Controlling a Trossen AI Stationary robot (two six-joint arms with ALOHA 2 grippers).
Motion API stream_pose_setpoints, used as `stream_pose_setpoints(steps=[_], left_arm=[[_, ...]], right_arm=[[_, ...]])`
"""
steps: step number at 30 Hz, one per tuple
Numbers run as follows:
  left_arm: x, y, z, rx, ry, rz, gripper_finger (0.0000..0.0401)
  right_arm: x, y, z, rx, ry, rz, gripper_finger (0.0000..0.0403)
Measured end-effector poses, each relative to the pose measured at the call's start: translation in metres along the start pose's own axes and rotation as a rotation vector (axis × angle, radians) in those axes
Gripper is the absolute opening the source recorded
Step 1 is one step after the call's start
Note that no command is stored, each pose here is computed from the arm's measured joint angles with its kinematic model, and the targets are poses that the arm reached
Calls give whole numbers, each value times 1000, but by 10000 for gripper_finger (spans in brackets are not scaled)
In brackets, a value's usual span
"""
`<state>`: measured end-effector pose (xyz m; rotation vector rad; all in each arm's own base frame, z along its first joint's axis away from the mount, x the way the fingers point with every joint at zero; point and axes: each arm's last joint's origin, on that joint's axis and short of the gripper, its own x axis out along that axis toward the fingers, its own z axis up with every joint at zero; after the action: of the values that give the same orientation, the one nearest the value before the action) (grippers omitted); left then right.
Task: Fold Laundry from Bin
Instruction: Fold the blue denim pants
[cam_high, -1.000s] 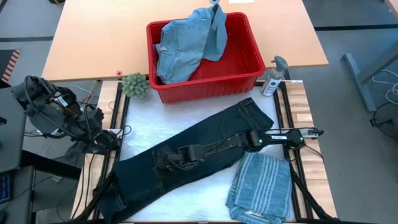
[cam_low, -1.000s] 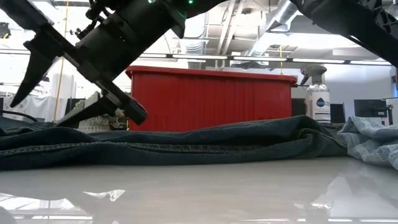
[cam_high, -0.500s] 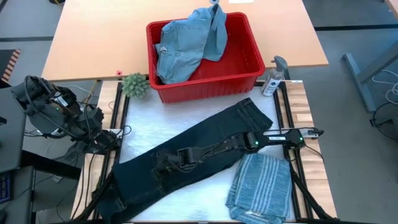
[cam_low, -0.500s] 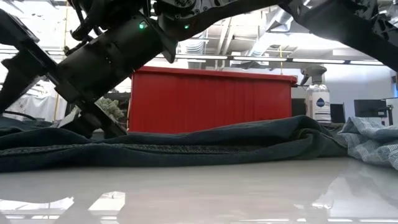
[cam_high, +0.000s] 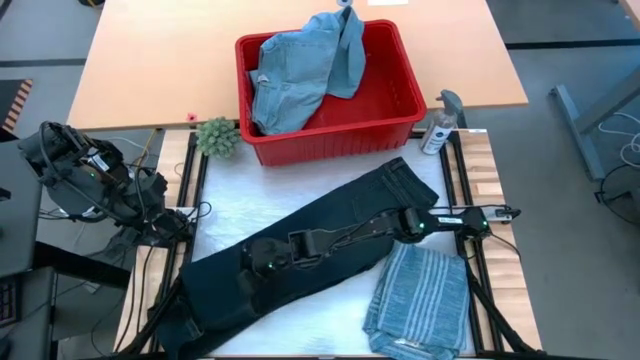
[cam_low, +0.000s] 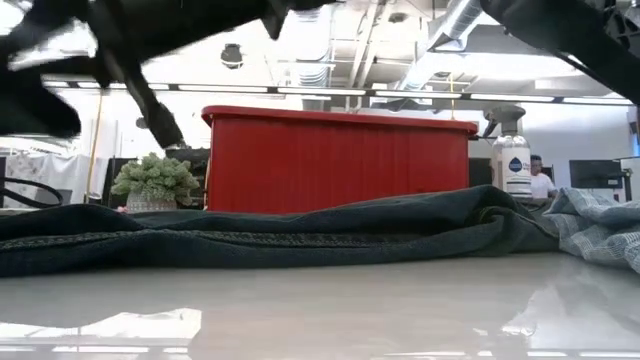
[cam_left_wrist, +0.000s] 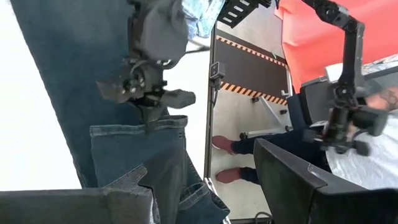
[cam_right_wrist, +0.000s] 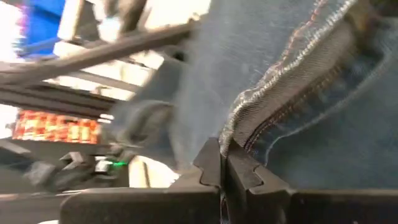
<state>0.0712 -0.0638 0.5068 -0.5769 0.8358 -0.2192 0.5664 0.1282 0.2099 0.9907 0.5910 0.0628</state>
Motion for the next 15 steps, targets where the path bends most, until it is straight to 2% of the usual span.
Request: stream_pose_setpoints(steps=[2,5,10,15], left_arm=[[0,0,0,0,-1,0,180],[0,0,0,0,-6,3,180],[0,0,0,9,-18,11,180],[0,1,1,39,-50,36,180]], right_arm=[[-6,14,4,-23,-18,82,22],[-12,26,4,-33,6,141,22],[0,15,-6,-38,84,164,22],[12,12,-14,-83,104,279,24]])
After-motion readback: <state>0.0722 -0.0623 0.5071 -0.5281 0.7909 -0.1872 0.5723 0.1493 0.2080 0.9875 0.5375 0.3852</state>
